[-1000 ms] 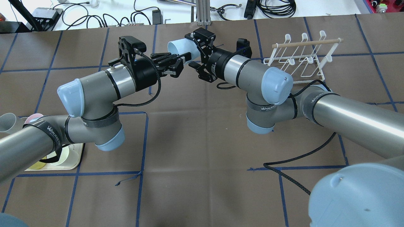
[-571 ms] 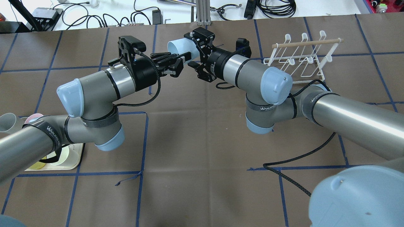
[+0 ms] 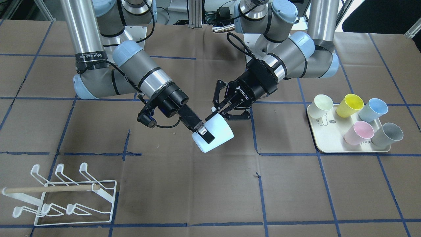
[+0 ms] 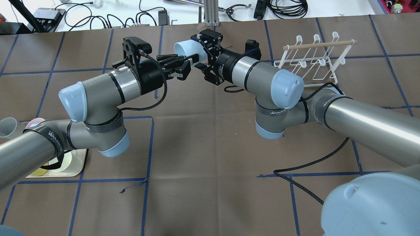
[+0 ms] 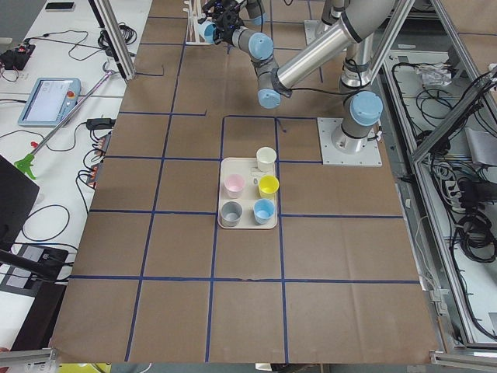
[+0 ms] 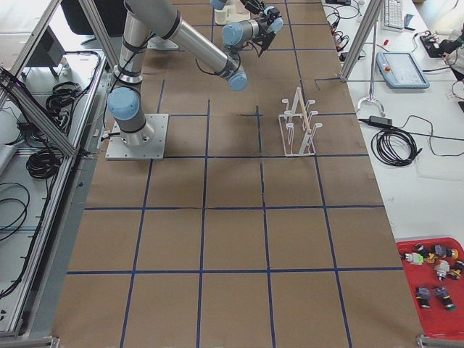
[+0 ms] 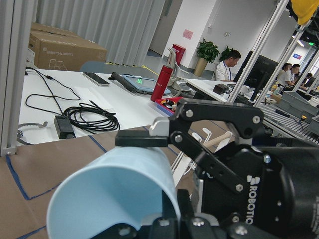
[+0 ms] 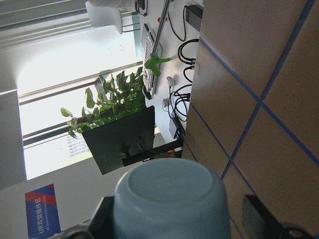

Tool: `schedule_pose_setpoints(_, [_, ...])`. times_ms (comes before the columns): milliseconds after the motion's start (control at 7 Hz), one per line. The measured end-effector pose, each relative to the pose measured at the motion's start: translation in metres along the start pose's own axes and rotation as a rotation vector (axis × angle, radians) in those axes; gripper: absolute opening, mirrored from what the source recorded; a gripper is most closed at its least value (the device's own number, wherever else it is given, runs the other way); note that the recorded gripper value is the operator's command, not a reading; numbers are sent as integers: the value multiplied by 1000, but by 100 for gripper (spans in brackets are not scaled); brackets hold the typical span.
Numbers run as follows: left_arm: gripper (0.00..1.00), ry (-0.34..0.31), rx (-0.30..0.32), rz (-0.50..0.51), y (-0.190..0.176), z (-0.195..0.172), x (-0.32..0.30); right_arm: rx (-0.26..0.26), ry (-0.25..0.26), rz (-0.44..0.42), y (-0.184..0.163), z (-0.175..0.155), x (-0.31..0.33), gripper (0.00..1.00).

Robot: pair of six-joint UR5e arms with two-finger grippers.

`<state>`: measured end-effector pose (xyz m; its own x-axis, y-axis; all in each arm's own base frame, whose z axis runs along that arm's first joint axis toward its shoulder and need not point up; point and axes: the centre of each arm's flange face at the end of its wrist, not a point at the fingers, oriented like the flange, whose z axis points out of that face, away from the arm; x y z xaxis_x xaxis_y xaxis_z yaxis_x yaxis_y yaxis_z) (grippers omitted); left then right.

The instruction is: Transfer IKEA cup to right arm and place on rack

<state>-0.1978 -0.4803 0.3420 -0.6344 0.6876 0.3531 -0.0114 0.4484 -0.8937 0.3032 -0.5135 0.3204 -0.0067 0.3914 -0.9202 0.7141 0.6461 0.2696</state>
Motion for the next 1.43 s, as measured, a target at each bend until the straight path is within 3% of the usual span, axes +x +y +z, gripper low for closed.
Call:
schedule_pose_setpoints(286, [6, 1, 0, -1, 0, 0, 0, 0, -8, 4, 0, 1, -5, 85])
schedule_pose_setpoints(714, [6, 0, 2, -19, -2, -1, 1, 0, -10, 16, -1, 1, -6, 62])
schedule_pose_setpoints(1000, [17, -1, 3, -22, -2, -1, 1, -2, -9, 17, -1, 1, -5, 52])
schedule_pose_setpoints(1143, [40, -1, 3, -21, -2, -1, 2, -5, -8, 17, -1, 1, -5, 50])
schedule_pose_setpoints(1286, [84, -1, 4, -20, -3, -1, 2, -10, -8, 17, 0, 0, -5, 50])
schedule_pose_setpoints(1429, [94, -3, 3, -21, -2, 0, 1, -13, -7, 18, 0, 0, -5, 49])
